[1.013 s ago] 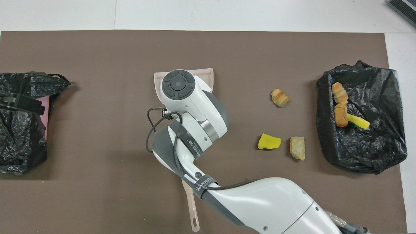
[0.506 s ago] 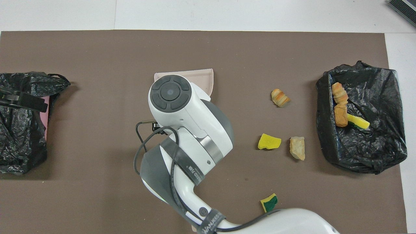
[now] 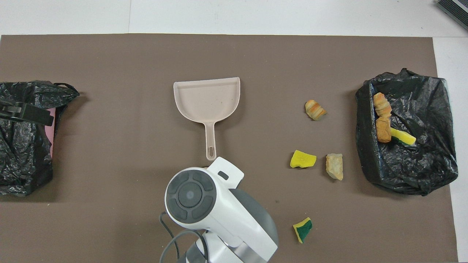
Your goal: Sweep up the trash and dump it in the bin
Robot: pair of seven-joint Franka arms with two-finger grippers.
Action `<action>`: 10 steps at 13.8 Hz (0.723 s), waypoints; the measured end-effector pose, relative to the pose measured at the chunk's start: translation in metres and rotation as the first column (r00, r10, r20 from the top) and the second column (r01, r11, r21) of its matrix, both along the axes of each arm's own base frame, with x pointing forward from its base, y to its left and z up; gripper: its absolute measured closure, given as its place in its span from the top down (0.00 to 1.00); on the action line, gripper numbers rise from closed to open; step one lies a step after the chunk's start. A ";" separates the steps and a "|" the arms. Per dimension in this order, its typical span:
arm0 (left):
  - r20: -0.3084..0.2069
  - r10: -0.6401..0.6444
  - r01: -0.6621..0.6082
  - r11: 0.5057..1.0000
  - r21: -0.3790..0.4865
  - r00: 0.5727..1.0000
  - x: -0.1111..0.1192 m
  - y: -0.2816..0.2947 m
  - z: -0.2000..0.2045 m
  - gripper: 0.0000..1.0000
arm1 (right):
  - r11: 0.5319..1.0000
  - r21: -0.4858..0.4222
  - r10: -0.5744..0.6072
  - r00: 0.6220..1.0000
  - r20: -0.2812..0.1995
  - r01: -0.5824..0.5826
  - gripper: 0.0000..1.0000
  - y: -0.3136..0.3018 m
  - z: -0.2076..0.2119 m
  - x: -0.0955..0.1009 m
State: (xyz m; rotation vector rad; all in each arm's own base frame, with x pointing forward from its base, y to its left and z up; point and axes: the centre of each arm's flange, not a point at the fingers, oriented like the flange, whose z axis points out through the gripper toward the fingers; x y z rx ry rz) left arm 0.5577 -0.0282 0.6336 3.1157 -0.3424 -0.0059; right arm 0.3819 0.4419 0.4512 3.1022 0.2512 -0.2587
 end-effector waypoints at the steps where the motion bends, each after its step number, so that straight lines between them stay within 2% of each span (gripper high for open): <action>1: -0.001 0.000 0.000 1.000 0.000 1.000 0.000 0.000 0.000 1.00 | 1.000 0.006 0.007 1.000 0.003 -0.007 1.00 -0.005 -0.012 -0.015; 4: -0.014 -0.016 0.016 1.000 0.000 1.000 0.002 -0.009 -0.010 1.00 | 1.000 0.003 0.022 1.000 -0.011 -0.022 1.00 -0.022 -0.044 -0.054; 6: -0.011 -0.045 0.045 0.999 -0.001 0.999 0.007 -0.026 -0.026 1.00 | 0.999 0.013 0.043 0.999 -0.008 -0.043 1.00 -0.018 -0.063 -0.072; 8: -0.004 -0.071 0.071 0.997 -0.003 0.997 0.010 -0.053 -0.049 1.00 | 0.998 0.033 0.053 0.998 0.015 -0.054 0.96 -0.014 -0.085 -0.081; 9: 0.000 -0.082 0.082 0.997 -0.005 0.997 0.010 -0.072 -0.062 1.00 | 0.998 0.034 0.057 0.998 0.017 -0.057 0.85 -0.013 -0.095 -0.084; 10: 0.003 -0.088 0.088 0.996 -0.008 0.996 0.008 -0.094 -0.075 1.00 | 0.998 0.033 0.059 0.998 0.016 -0.060 0.83 -0.012 -0.102 -0.085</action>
